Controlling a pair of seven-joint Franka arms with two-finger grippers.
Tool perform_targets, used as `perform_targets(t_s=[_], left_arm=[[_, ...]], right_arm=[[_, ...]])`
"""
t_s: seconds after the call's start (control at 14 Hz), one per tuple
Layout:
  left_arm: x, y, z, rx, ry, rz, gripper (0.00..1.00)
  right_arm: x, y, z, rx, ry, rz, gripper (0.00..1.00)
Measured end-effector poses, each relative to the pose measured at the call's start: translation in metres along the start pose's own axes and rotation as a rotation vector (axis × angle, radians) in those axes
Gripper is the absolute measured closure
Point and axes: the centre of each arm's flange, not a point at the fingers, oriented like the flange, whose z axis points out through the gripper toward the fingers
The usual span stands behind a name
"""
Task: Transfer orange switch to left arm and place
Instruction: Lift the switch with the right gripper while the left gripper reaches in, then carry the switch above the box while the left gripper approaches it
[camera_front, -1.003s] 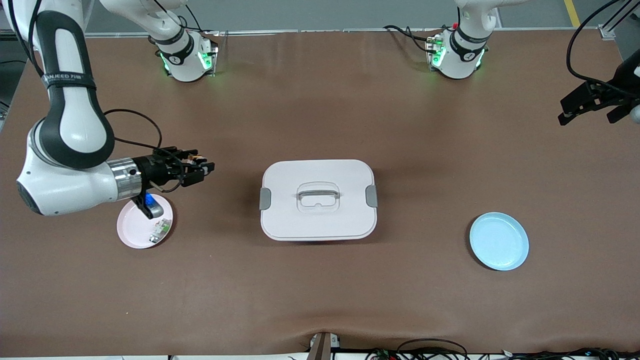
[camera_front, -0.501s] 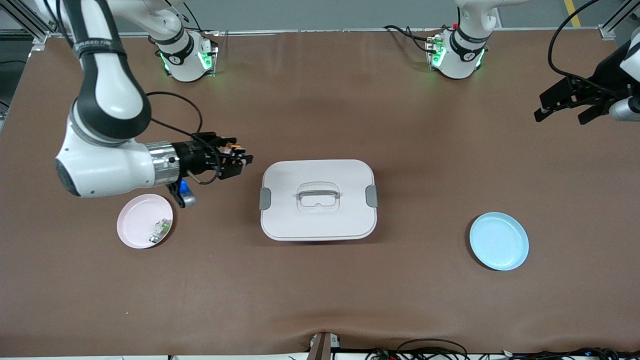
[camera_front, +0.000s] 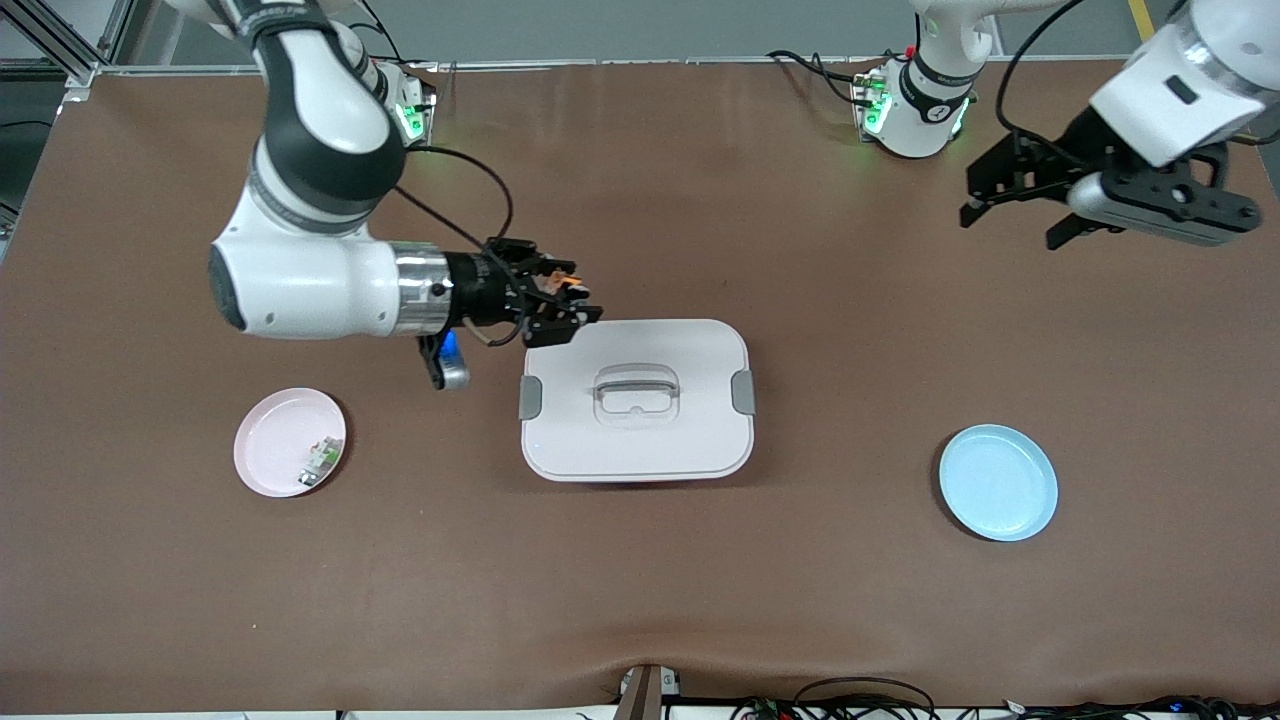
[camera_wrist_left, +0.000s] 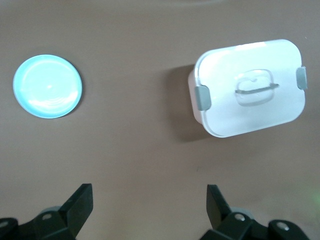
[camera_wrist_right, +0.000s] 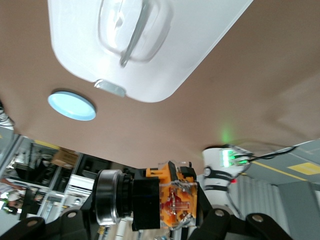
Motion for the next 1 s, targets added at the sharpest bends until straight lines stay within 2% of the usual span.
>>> perform_targets(t_s=[0.14,0.36,0.57,0.86,1.0], left_arm=[[0.002,0.016,0.005,-0.048,0.013,0.018,0.00],[0.007,0.034,0.015,-0.124,0.044,0.029,0.00],[0.015,0.047,0.035,-0.224,0.072,0.040,0.00],[0.026,0.053,0.065,-0.364,0.034,0.030,0.00],[0.027,0.063,0.077,-0.385,0.039,0.033,0.00]], right_arm=[[-0.020,-0.004,0.017,0.046,0.011,0.026,0.27],[-0.046,-0.009,0.038,0.134,-0.021,0.079,0.27],[-0.061,-0.012,0.059,0.209,-0.006,0.117,0.27],[-0.066,-0.010,0.089,0.236,0.010,0.162,0.27],[-0.067,-0.010,0.094,0.233,0.009,0.168,0.27]])
